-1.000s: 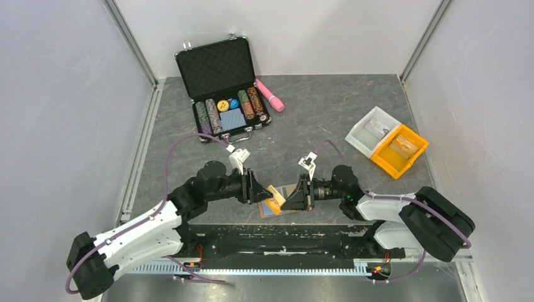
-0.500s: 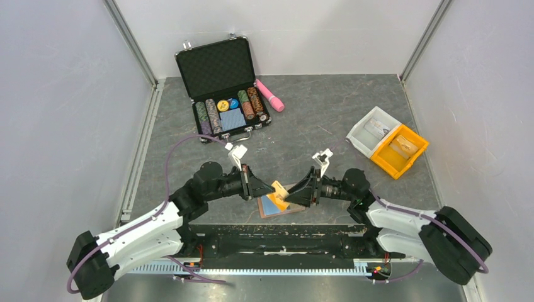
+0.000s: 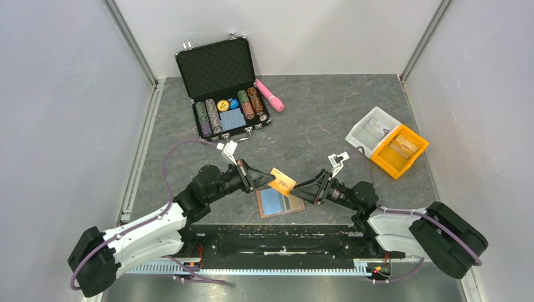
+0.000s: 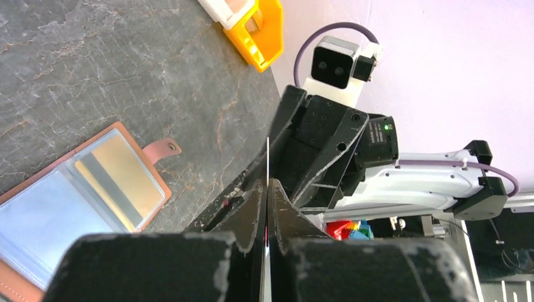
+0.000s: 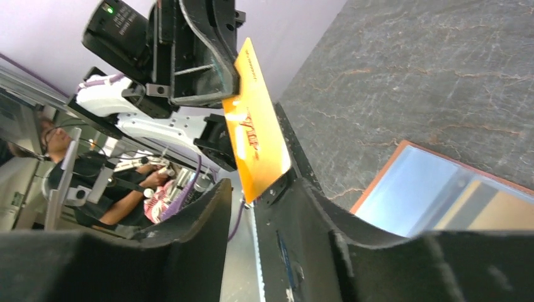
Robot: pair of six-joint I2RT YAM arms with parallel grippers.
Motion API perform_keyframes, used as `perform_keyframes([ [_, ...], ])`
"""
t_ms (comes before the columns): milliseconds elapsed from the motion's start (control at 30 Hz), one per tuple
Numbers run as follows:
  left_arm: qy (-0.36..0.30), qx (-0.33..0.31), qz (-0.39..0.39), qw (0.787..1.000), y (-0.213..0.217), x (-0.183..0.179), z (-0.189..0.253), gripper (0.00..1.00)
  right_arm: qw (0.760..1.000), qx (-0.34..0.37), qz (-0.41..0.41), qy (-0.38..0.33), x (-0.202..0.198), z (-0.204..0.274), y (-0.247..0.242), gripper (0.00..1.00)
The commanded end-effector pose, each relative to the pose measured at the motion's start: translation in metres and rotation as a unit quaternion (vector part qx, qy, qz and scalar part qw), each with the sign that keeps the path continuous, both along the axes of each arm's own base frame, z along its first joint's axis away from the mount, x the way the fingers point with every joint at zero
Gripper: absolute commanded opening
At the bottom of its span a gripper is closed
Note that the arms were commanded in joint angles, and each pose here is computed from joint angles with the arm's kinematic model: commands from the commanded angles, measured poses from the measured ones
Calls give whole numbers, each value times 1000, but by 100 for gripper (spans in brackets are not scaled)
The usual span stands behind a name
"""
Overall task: Take the credit cards out of the card holder
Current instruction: Place the credit card in the storage box.
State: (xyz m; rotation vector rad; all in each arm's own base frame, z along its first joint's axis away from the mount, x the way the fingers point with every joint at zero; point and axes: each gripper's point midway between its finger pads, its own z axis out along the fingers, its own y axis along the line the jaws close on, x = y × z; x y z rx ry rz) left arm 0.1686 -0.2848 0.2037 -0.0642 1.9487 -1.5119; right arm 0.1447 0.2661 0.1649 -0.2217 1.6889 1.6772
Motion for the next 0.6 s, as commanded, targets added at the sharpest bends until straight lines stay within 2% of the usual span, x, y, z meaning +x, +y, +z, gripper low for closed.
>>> perform_keyframes([
  [0,4,-37,32,999,-1,13,6,2,997,63,-5,-31,0,32,-2,39],
  [167,6,-45,27,999,-4,13,0,2,993,115,10,-38,-5,55,-4,24],
  [233,6,-43,29,999,-4,14,-1,2,991,127,17,-26,-6,56,-4,19],
  [367,4,-39,32,999,-3,14,-4,2,989,147,21,-10,-12,55,-9,1],
  [400,5,-35,33,999,-2,15,-6,2,989,147,19,-5,-11,54,-10,0],
  [467,6,-25,34,999,-1,15,-10,16,990,143,15,0,-9,50,-11,0],
  [533,6,-7,35,999,1,14,-15,50,990,143,7,2,-5,50,-13,0],
  [567,6,4,35,999,2,14,-17,62,990,143,4,2,-3,49,-15,0],
])
